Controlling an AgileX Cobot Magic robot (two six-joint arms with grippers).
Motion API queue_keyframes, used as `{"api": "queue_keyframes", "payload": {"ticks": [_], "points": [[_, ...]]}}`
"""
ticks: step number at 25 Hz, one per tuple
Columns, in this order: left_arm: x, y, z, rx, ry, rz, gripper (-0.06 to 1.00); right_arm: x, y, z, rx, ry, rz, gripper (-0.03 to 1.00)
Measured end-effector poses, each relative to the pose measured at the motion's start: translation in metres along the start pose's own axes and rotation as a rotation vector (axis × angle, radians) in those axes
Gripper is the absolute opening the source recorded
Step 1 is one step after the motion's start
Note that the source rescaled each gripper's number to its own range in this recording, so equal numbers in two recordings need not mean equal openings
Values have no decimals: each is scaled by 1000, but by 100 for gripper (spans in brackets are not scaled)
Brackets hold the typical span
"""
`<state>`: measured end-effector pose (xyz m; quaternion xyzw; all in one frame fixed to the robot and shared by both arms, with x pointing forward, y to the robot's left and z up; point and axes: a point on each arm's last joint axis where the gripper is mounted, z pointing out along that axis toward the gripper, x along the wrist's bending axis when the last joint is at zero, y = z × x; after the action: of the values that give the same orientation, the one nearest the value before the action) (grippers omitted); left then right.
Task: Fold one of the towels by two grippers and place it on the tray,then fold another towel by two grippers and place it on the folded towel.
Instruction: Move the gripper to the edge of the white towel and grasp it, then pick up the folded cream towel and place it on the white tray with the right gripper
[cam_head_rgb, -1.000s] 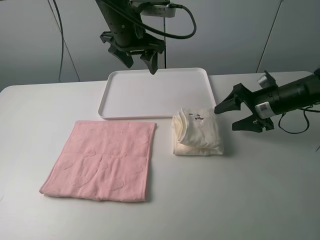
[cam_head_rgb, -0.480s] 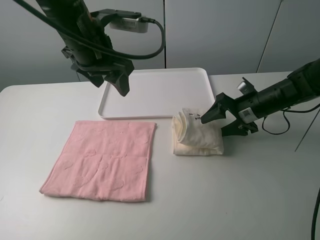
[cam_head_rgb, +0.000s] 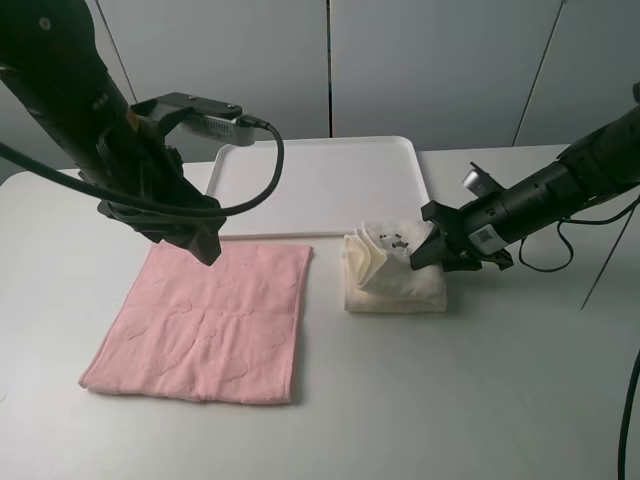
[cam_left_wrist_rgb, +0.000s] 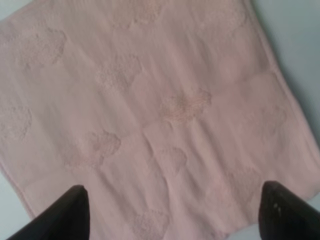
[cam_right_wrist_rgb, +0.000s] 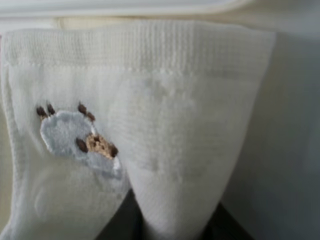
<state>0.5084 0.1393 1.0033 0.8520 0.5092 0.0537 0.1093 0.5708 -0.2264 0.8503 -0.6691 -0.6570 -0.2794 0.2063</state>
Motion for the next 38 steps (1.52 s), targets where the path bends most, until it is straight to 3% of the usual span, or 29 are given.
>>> {"api": "queue_keyframes", "payload": {"ticks": [3, 11, 18, 24, 29, 38], "points": [[2, -7, -4, -33, 13, -13, 94, 0, 0, 0, 0, -1, -1, 9], [23, -11, -24, -100, 35, -82, 94, 22, 4, -21, -42, 42, -55, 9], [43, -12, -24, -94, 60, -143, 94, 75, 36, -50, -62, 188, -123, 9], [54, -14, -25, -94, 77, -167, 94, 141, 74, -54, -85, 206, -250, 9], [58, -14, -25, -99, 99, -150, 94, 159, 112, -44, -104, 253, -209, 9], [59, -11, -26, -129, 103, -147, 94, 178, 152, -4, -122, 575, -58, 9]]}}
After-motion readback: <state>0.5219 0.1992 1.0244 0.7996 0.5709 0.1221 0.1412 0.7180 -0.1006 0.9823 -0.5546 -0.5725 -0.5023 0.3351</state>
